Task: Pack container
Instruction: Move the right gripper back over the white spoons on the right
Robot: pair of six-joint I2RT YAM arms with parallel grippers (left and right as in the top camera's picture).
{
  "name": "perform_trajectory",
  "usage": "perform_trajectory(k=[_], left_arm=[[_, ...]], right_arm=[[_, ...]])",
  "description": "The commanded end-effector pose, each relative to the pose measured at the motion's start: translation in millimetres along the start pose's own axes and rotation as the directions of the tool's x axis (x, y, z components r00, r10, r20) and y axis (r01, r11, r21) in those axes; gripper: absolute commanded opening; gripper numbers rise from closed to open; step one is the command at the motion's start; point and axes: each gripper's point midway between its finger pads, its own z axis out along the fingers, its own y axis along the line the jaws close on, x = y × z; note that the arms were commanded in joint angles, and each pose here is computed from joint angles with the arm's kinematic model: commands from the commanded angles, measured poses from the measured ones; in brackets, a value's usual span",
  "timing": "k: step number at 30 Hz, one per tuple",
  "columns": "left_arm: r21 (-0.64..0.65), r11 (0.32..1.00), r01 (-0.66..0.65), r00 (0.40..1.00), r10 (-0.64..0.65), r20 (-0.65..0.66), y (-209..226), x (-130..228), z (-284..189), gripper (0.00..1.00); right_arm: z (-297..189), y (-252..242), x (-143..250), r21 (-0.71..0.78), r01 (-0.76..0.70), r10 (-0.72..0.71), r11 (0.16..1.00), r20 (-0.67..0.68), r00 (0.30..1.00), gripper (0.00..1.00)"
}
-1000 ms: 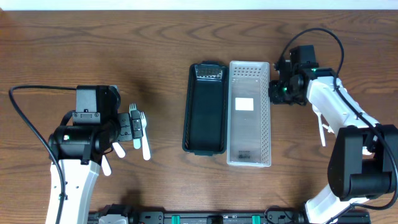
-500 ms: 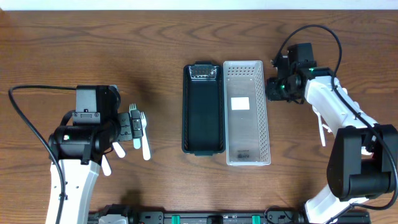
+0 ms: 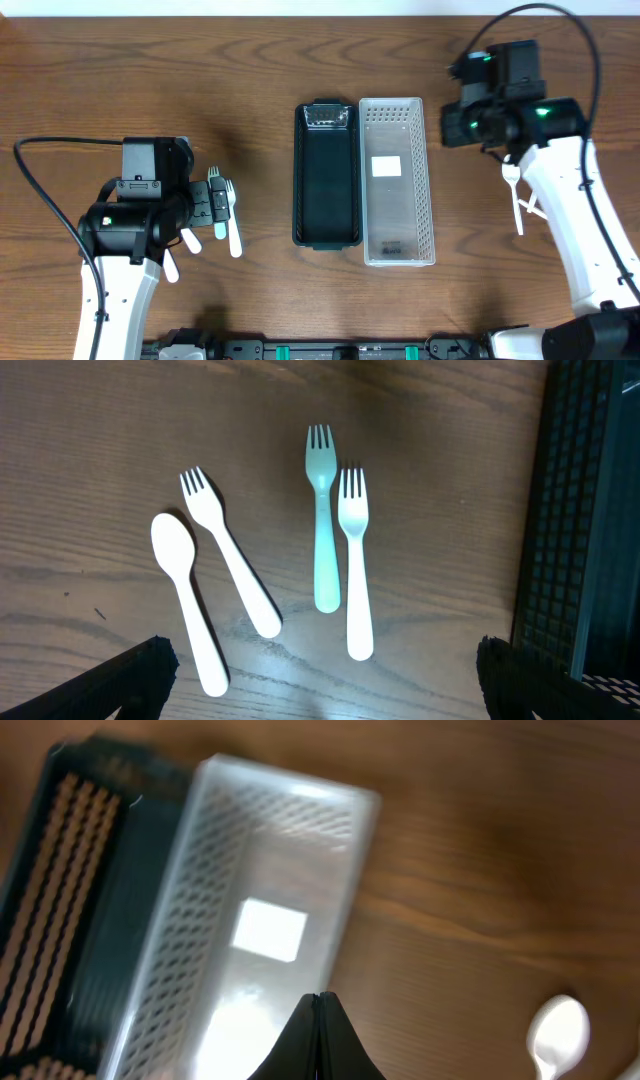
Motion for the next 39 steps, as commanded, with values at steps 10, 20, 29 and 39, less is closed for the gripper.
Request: perform_trajectory(k=[10,20,29,39], left_arm=[[0.000,1.000,0.014,1.000,-0.014,0.015,0.5,-5.9,-4.3,0.98],[0.000,1.000,0.014,1.000,-0.014,0.015,0.5,-5.9,-4.3,0.98],[0.000,1.000,0.014,1.000,-0.014,0.015,0.5,-5.8,-4.3,0.98],[0.000,1.000,0.014,1.000,-0.014,0.015,0.5,-5.8,-4.3,0.98]], right_arm=[[114.4,4.9,16.7,-0.003,0.115,-0.114,0.993,-0.156,0.981,0.01],[167.4,6.9,2.3,-0.005,0.139,-0.139,0.990,-0.090,0.986,0.01],[177.4,-1.7,-29.7,0.060,0.139,-0.141,0.988,0.037,0.989,0.01],[183.6,-9.4,-44.0,0.108,0.110,-0.120,0.988,0.097,0.988,0.01]])
